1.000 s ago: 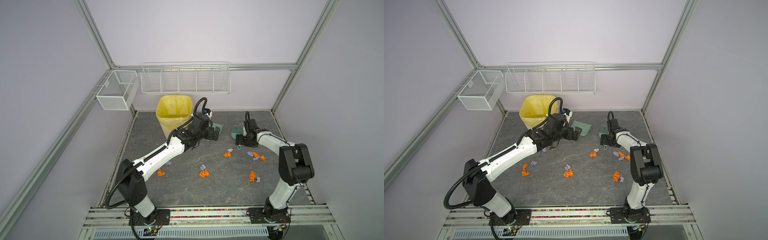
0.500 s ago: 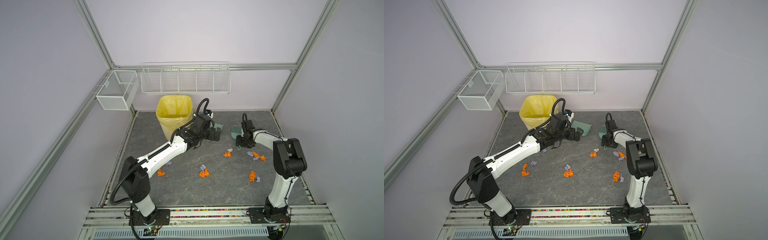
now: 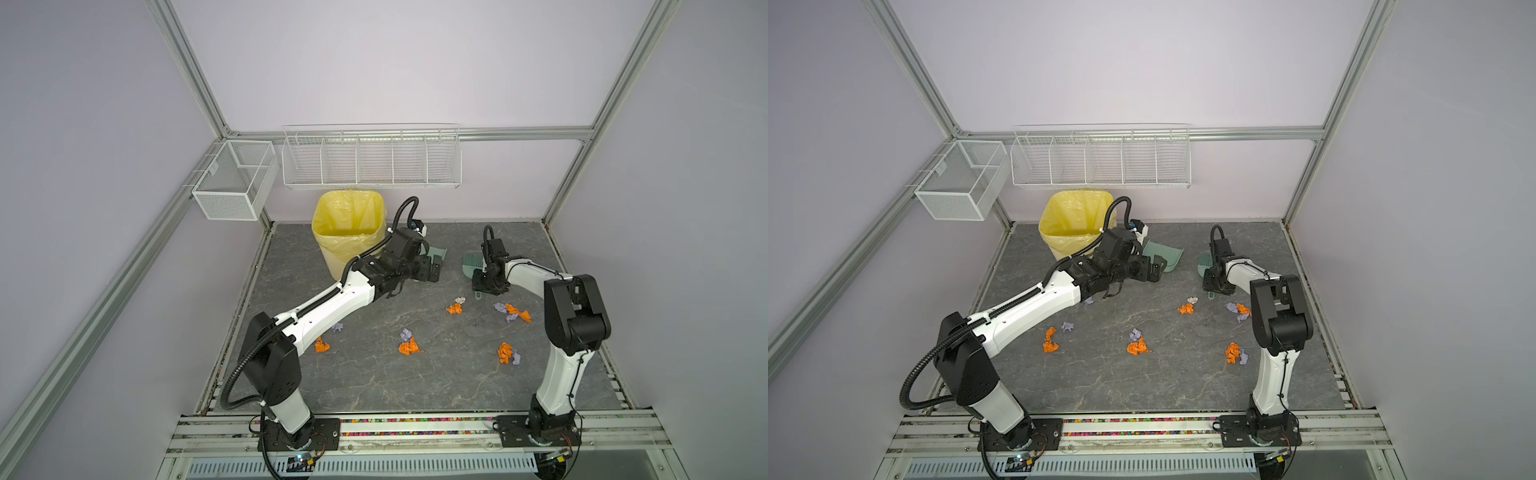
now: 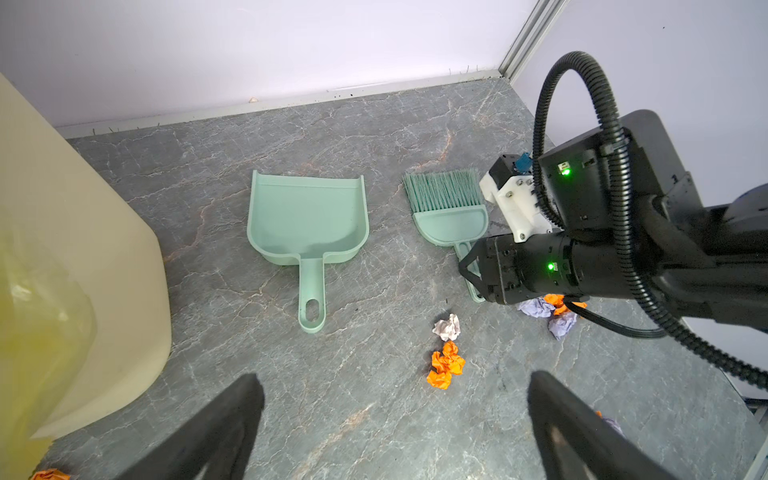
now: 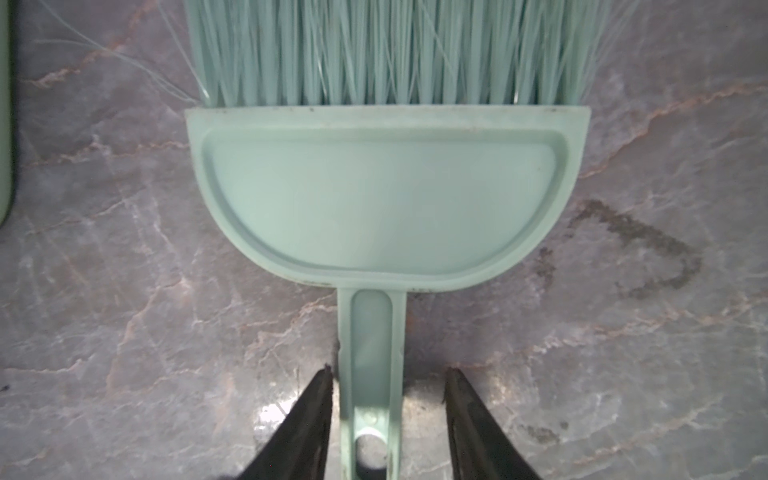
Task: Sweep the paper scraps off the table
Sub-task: 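Close the right gripper on the green brush handle and lift it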
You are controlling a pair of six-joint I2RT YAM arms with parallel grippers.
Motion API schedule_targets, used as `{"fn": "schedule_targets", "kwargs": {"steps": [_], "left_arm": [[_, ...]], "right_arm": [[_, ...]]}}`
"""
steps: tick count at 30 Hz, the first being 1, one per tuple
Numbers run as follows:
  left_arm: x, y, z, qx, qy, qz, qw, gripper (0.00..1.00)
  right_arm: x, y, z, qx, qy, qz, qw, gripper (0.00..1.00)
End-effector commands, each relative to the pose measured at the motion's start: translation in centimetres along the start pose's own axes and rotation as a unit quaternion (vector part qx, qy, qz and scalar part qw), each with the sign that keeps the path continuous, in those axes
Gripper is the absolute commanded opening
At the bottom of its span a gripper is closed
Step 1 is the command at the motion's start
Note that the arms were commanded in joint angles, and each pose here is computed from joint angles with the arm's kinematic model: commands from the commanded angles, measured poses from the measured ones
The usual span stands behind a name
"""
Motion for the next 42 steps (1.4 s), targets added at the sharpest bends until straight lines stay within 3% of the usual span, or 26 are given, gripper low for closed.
{"fn": "schedule_targets", "kwargs": {"steps": [1,22,32,42], "left_arm": [[-0.1,-0.5,-0.3,0.004,0.004,0.004,1.0,0.99],[-0.3,-0.1,0.3,-0.002,0.013,-0.006,1.0,0.99],[-0.5,0.0,0.0,0.005,0.009,-0.014,1.0,0.99],[-1.1,0.1,0.0,0.029,0.012,-0.013,0.999,0.99]], "right_arm": [[-1.1,1.1,1.0,0.006,0.028,-0.001,1.0,0.46],[-1.5,1.4,1.6,0.01,0.042,0.013,0.999,0.15],[1.7,1.7,0.3,0.008,-0.002,-0.008,1.0,0.07],[5.2,1.6,0.1,0.01,-0.045,-0.018,0.999,0.07]]}}
Point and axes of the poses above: each gripper's point midway between its finger pads, its own x axis back along the fingers, its own y axis along the line the jaws close on, z = x × y, the point moved 9 cm from there along x, back along the fingers, and after that the axes turned 11 degrees about x, right-handed, at the moved point
